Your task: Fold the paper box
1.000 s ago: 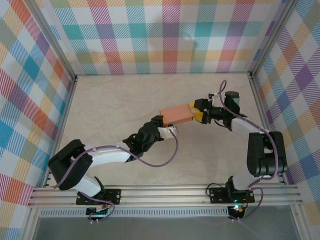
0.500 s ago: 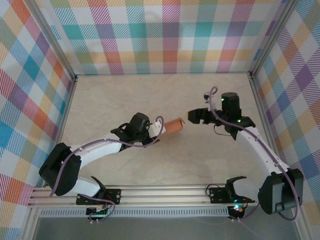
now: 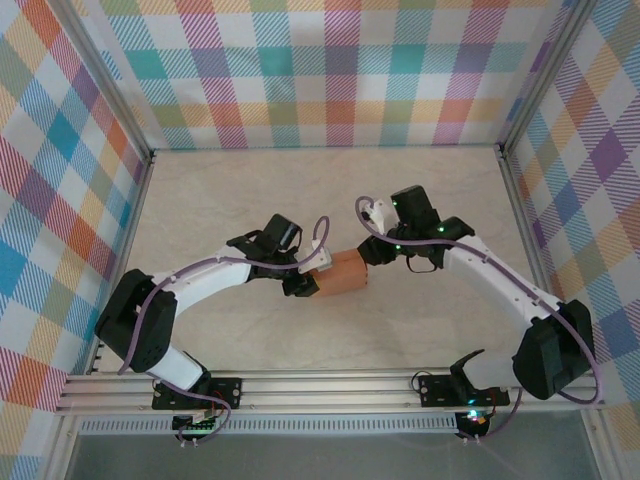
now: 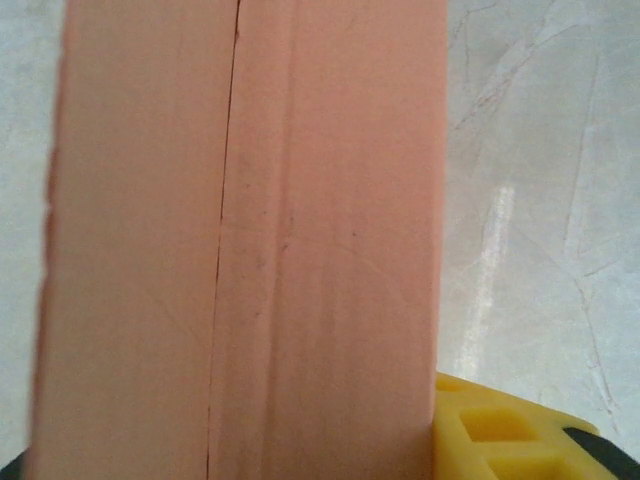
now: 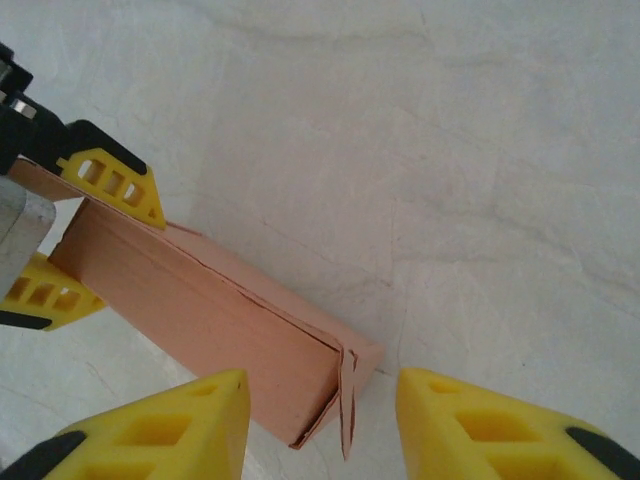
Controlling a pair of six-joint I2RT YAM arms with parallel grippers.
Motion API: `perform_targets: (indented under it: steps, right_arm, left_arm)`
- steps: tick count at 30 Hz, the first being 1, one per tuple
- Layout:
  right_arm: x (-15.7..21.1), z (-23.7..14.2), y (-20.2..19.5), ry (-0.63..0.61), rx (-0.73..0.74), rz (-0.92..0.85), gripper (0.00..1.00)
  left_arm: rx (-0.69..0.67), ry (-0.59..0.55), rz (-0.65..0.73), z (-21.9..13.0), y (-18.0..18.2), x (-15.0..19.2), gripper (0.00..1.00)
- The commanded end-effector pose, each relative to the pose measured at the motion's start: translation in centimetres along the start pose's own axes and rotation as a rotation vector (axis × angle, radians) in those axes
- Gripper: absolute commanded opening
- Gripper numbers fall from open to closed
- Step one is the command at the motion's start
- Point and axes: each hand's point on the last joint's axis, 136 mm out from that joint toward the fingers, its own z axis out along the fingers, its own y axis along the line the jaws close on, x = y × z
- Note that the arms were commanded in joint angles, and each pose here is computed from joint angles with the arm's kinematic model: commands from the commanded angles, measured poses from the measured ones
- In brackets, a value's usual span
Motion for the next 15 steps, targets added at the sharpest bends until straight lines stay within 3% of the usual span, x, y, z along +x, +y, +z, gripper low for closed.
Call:
perform_targets:
  steps: [1, 10, 15]
  right_arm:
    - [1.2, 0.3, 0.3, 0.080, -0.002, -0.028, 0.41]
    - [2.1, 1.2, -0.6, 0.134, 0.042, 0.002, 0.35]
    - [2.2, 1.3, -0.4, 0.142, 0.030, -0.001, 0.09]
  left_arm:
    - [0.076, 0.040, -0.020, 0.2, -1.3, 1.2, 0.40]
    - [0.042, 0.044, -0.021, 0.0, -0.8, 1.2, 0.39]
    - [0.031, 0.058, -0.021, 0.3, -0.7, 1.5, 0.39]
